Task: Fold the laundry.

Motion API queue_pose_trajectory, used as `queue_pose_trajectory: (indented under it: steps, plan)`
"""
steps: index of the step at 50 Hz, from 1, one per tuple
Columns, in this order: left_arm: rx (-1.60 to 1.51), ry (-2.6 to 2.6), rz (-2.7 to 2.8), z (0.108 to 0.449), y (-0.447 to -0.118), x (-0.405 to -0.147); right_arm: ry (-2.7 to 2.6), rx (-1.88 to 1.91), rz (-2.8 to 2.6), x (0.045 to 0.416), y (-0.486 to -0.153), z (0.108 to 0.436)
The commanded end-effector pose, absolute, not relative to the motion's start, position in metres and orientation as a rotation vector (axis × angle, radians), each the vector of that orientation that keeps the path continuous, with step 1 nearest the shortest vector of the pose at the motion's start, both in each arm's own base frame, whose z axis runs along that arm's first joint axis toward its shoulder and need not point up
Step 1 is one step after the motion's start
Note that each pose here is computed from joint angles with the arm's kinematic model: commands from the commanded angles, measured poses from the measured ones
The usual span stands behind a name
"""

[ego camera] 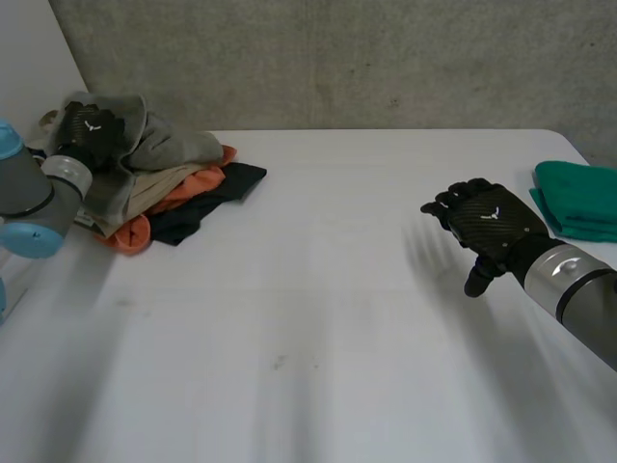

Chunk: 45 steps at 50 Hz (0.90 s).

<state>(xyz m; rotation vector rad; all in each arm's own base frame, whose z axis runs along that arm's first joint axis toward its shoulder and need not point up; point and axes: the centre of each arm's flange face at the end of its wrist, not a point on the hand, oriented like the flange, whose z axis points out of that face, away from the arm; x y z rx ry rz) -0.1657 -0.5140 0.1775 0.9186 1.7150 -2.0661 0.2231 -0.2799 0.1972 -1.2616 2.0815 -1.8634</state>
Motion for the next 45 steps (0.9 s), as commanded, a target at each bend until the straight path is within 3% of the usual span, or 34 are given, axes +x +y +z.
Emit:
queue_pose_trajectory:
  steps: [1, 6, 11, 15, 22, 30, 36, 45]
  plan:
    - [0.835, 1.552, -2.230, 0.266, -0.479, -0.200, 2.068, -1.251, -1.911, 0.221, -0.281, 0.207]
    - [0.759, 1.517, -2.463, 0.324, -0.433, -0.224, 2.022, -1.229, -1.988, 0.220, -0.279, 0.226]
    - [0.714, 1.618, -2.817, 0.380, -0.353, -0.261, 1.997, -1.188, -2.065, 0.215, -0.279, 0.244]
    - [0.785, 1.786, -2.996, 0.387, -0.298, -0.287, 2.004, -1.090, -2.093, 0.209, -0.285, 0.254]
    - [1.029, 2.129, -3.005, 0.347, -0.242, -0.327, 2.032, -0.914, -2.088, 0.196, -0.298, 0.261]
    - [1.420, 2.671, -2.507, 0.232, -0.190, -0.390, 2.093, -0.848, -2.043, 0.185, -0.310, 0.249]
    - [1.443, 2.660, -2.479, 0.233, -0.188, -0.391, 2.154, -0.845, -1.973, 0.185, -0.318, 0.231]
    - [1.189, 2.387, -2.619, 0.279, -0.243, -0.340, 2.238, -0.892, -1.796, 0.188, -0.298, 0.225]
